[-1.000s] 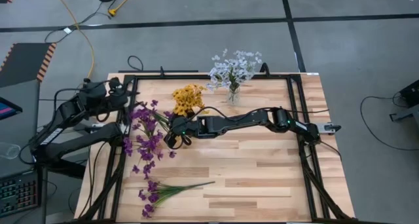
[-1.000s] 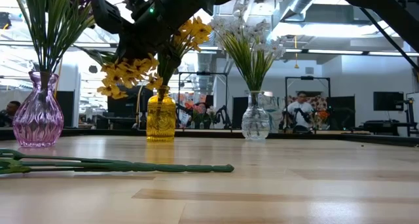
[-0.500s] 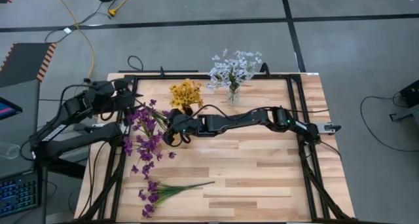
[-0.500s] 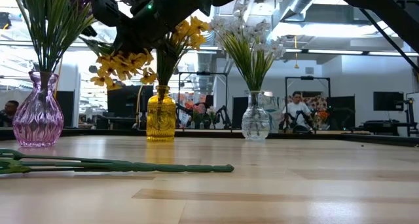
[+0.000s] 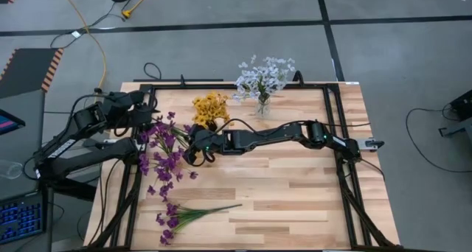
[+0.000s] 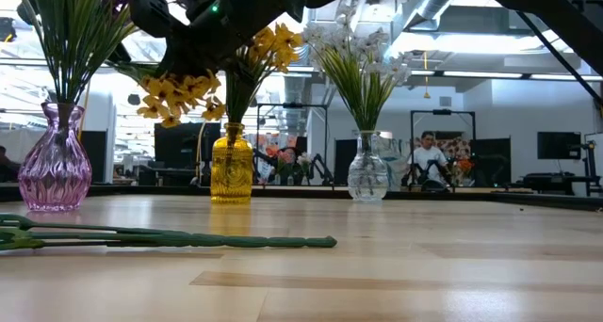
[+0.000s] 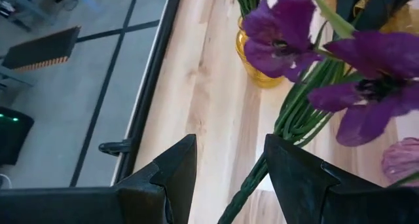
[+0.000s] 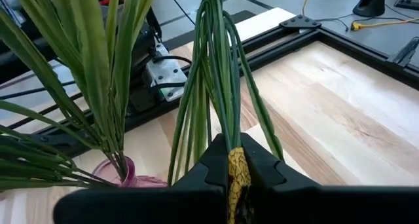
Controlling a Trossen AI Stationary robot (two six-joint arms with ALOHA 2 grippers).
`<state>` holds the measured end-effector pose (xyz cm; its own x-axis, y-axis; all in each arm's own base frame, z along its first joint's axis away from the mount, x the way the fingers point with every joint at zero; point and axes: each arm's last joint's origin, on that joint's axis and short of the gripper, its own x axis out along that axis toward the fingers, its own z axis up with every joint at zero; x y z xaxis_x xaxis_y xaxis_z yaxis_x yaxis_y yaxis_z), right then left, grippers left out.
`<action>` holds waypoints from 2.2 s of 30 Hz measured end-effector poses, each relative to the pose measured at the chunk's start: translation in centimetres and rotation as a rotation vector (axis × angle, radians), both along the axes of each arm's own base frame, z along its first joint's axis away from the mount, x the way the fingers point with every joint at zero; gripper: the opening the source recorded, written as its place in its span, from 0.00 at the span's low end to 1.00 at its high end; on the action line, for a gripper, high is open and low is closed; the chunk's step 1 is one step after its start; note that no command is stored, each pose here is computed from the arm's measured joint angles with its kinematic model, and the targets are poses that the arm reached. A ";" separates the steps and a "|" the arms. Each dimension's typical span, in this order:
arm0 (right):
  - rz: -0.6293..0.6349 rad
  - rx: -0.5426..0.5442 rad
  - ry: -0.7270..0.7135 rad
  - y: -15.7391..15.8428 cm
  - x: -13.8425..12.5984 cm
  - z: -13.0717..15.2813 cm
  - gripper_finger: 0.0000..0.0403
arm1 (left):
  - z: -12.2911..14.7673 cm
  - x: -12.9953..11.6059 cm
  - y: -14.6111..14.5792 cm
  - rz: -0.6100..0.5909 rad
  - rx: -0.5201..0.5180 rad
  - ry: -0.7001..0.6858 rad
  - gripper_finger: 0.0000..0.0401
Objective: Sort flowers into vase by color
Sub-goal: Put the yellow flowers into the yellow vase
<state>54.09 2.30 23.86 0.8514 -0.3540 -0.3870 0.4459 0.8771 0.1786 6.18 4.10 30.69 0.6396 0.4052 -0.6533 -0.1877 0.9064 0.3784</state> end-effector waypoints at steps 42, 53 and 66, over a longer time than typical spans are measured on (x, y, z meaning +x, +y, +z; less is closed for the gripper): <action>0.005 0.003 -0.016 0.1 0.1 0.1 0.11 | -0.1 0.1 -0.4 -0.183 -0.020 -0.008 0.42; 0.050 0.025 -0.014 0.2 0.1 0.1 0.11 | -0.1 0.2 -0.6 -0.244 -0.029 -0.021 0.42; 0.077 0.037 -0.032 0.3 0.2 0.3 0.11 | -0.5 -0.1 -0.8 -0.243 -0.066 0.022 0.42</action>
<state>54.29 2.56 24.12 0.8878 -0.2728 -0.3706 0.3708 0.9011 0.2249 6.10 3.32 30.21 0.6985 0.1970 -0.6879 0.0465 0.9468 0.3184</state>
